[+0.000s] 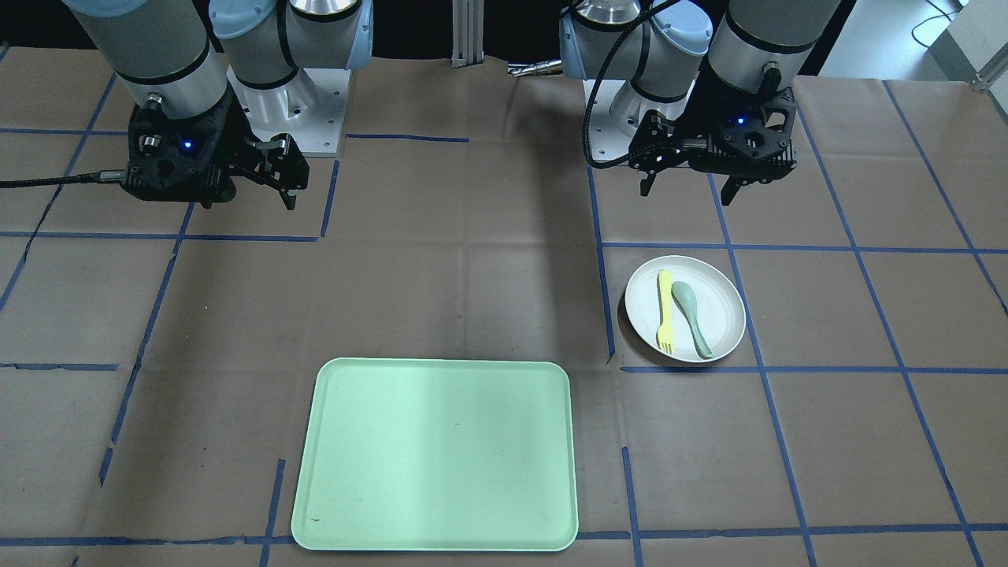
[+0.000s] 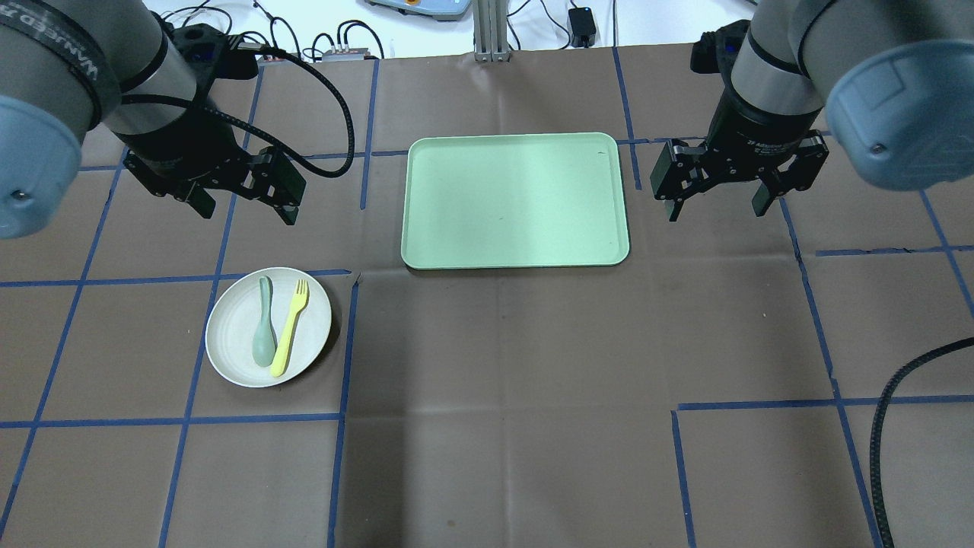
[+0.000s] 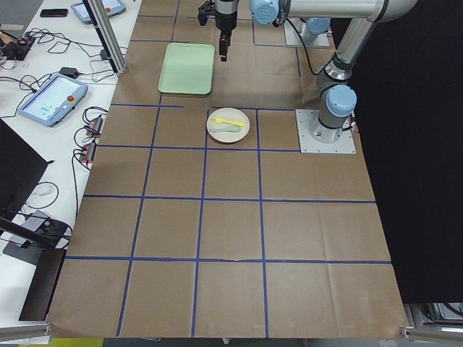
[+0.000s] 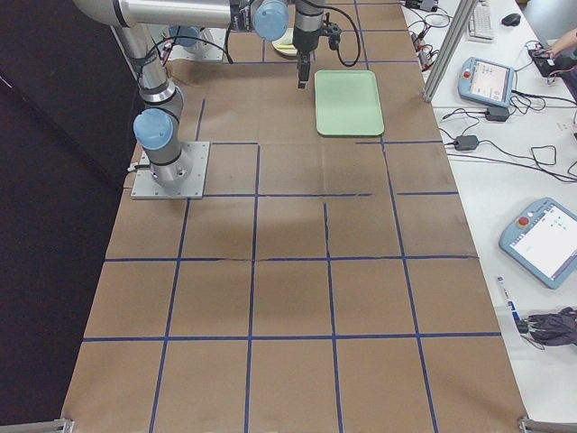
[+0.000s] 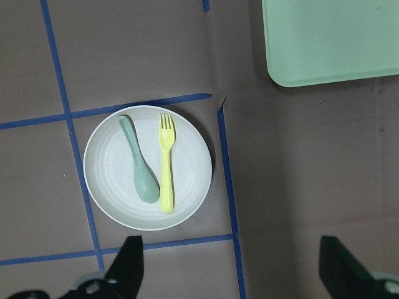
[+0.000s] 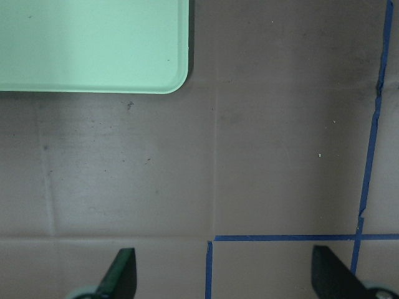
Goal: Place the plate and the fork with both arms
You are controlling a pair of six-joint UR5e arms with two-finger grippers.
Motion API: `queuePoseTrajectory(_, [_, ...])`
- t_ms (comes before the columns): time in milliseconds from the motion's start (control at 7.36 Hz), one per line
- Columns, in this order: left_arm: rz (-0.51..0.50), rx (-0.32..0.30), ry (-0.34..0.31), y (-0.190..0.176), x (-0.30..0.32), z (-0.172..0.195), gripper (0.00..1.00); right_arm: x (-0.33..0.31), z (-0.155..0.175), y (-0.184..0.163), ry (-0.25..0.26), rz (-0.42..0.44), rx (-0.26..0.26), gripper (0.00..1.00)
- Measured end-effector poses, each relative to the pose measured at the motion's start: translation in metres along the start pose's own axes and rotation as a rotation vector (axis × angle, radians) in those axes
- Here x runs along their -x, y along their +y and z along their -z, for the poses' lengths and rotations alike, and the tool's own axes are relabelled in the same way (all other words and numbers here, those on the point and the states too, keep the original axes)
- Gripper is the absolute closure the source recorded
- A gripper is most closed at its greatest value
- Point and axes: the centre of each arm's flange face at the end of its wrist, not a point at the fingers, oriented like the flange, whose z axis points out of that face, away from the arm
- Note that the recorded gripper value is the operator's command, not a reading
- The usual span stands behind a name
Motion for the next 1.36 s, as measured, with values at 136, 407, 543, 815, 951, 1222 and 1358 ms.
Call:
queuePoseTrajectory(136, [0.000,0.000,0.000,0.0002,0.0000,0.0000,0.00,0.0000,0.0000,0.0000,0.000,0.000,0.000,0.00])
queuePoseTrajectory(407, [0.000,0.001,0.000,0.0002,-0.0003,0.0000,0.00,0.0000,0.0000,0.0000,0.000,0.000,0.000,0.00])
queuePoseTrajectory(543, [0.000,0.000,0.000,0.0002,-0.0003,0.0000,0.00,0.0001,0.0000,0.0000,-0.001,0.000,0.000,0.00])
queuePoseTrajectory(815, [0.000,-0.001,0.000,0.0001,-0.0002,0.0002,0.00,0.0001,0.0000,0.0000,-0.001,0.000,0.000,0.00])
queuePoseTrajectory(951, [0.000,-0.001,0.000,0.0001,-0.0002,0.0005,0.00,0.0001,0.0000,0.0000,-0.001,0.000,0.000,0.00])
queuePoseTrajectory(1222, [0.002,0.001,0.002,-0.0023,-0.0002,-0.0008,0.00,0.0001,0.0000,0.0000,-0.002,0.000,0.000,0.00])
queuePoseTrajectory(1358, [0.005,0.005,0.008,-0.0063,0.0001,-0.0043,0.00,0.0001,0.0000,0.0000,-0.001,0.000,0.000,0.00])
